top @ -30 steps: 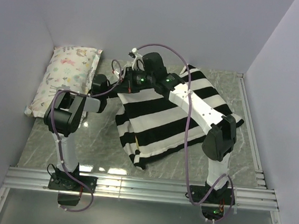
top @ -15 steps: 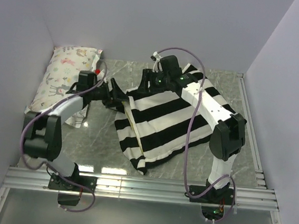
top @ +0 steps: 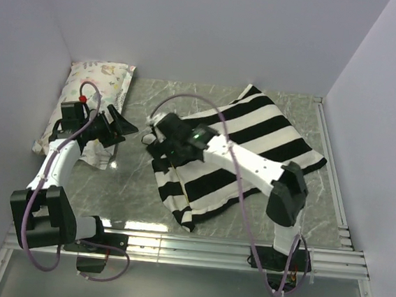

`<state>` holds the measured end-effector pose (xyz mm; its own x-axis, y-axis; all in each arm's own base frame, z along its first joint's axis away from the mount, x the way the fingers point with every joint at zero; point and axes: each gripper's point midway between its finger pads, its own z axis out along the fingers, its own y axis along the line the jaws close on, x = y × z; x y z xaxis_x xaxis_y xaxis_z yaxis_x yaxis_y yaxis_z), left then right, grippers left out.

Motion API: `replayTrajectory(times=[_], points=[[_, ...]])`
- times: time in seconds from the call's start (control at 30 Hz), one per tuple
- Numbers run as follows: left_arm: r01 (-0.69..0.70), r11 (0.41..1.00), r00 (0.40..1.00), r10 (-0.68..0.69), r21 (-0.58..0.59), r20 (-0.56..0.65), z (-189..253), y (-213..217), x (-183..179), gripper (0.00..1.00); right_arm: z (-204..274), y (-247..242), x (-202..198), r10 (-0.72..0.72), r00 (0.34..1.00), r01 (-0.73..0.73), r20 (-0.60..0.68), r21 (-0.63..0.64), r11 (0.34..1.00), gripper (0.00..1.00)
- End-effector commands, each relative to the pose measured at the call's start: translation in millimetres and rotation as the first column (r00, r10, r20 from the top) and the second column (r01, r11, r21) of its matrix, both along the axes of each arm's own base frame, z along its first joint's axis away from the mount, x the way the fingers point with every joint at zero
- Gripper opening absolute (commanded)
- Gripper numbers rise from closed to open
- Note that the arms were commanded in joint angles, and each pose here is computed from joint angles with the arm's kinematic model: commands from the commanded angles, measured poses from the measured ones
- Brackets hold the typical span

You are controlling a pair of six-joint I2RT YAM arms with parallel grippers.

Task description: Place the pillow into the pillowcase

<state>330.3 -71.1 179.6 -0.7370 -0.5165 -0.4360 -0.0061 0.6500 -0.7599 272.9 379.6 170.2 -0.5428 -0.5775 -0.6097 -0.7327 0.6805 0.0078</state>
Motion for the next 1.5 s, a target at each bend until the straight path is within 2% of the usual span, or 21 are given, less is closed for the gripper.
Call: replayTrajectory(times=[0.0,0.1,0.17,0.3,0.4,0.57,0.7,0.8,0.93,1.07,1.2,1.23,1.27,1.3,1.33,1.37,1.43,1.47], points=[[-0.082,0.996,0.995,0.081,0.018,0.063,19.3,15.8,6.6,0.90,-22.2,-4.9,1.2,-0.016,0.997,0.029,0.079,-0.169,0.985,0.98],[-0.102,0.995,0.993,0.100,0.019,0.067,25.6,22.3,14.0,0.91,-46.0,3.1,5.6,-0.029,0.997,0.045,0.076,-0.221,0.974,0.99],[-0.104,0.994,0.993,0.103,0.015,0.063,26.2,22.7,17.7,0.91,-66.7,-4.8,16.1,-0.067,0.992,0.097,0.110,-0.298,0.950,0.99],[-0.119,0.992,0.992,0.120,-0.030,0.045,19.4,21.0,21.5,0.91,-77.4,-12.9,29.8,-0.090,0.977,0.154,0.193,-0.343,0.927,1.00],[-0.121,0.992,0.992,0.122,-0.041,0.039,12.7,20.5,23.1,0.91,-58.2,-13.3,32.4,-0.089,0.966,0.167,0.241,-0.324,0.931,0.99],[-0.106,0.994,0.991,0.109,-0.033,0.080,16.6,19.9,23.7,0.91,8.3,-12.8,24.3,-0.063,0.934,0.157,0.352,-0.245,0.957,1.00],[-0.098,0.995,0.990,0.099,-0.018,0.099,19.9,20.5,24.4,0.91,13.1,-20.4,23.1,-0.025,0.920,0.145,0.392,-0.280,0.949,1.00],[-0.102,0.995,0.988,0.102,-0.008,0.118,22.7,22.3,24.3,0.92,-13.6,-25.3,26.7,-0.022,0.939,0.145,0.343,-0.336,0.931,1.00],[-0.101,0.995,0.988,0.102,-0.010,0.118,19.5,21.4,21.6,0.92,-58.1,-18.7,20.1,-0.059,0.987,0.104,0.150,-0.315,0.943,1.00],[-0.102,0.995,0.989,0.101,-0.003,0.112,13.7,21.0,16.6,0.93,-102.7,-19.9,18.9,-0.084,0.996,0.087,0.024,-0.349,0.933,1.00],[-0.110,0.994,0.991,0.109,-0.003,0.076,-1.2,20.9,11.9,0.93,-121.8,-18.9,17.8,-0.093,0.994,0.068,-0.056,-0.351,0.934,1.00],[-0.108,0.994,0.992,0.108,-0.006,0.071,-3.2,20.4,11.4,0.92,-122.7,-20.2,21.4,-0.098,0.994,0.074,-0.050,-0.352,0.933,0.97],[-0.105,0.994,0.993,0.106,-0.010,0.056,-7.7,19.8,10.7,0.91,-125.0,-23.0,26.5,-0.107,0.993,0.082,-0.051,-0.355,0.931,0.78],[-0.107,0.994,0.993,0.107,-0.011,0.044,-12.0,19.6,8.9,0.91,-122.4,-24.4,32.0,-0.117,0.992,0.092,-0.049,-0.348,0.933,0.66],[-0.105,0.994,0.994,0.106,-0.011,0.038,-14.5,18.9,8.3,0.89,-112.0,-21.6,38.4,-0.123,0.992,0.103,-0.041,-0.325,0.940,0.37],[-0.103,0.995,0.994,0.103,-0.012,0.035,-17.0,19.0,7.8,0.88,-102.4,-21.7,44.5,-0.132,0.990,0.114,-0.040,-0.300,0.947,0.23],[-0.071,0.997,0.997,0.071,-0.021,0.038,-19.6,14.0,4.1,0.83,-75.3,-19.1,57.9,-0.138,0.989,0.124,-0.054,-0.213,0.969,0.03],[-0.056,0.998,0.997,0.057,-0.020,0.053,-17.6,10.9,3.8,0.82,-53.8,-17.4,58.7,-0.128,0.990,0.118,-0.052,-0.157,0.980,0.00]])
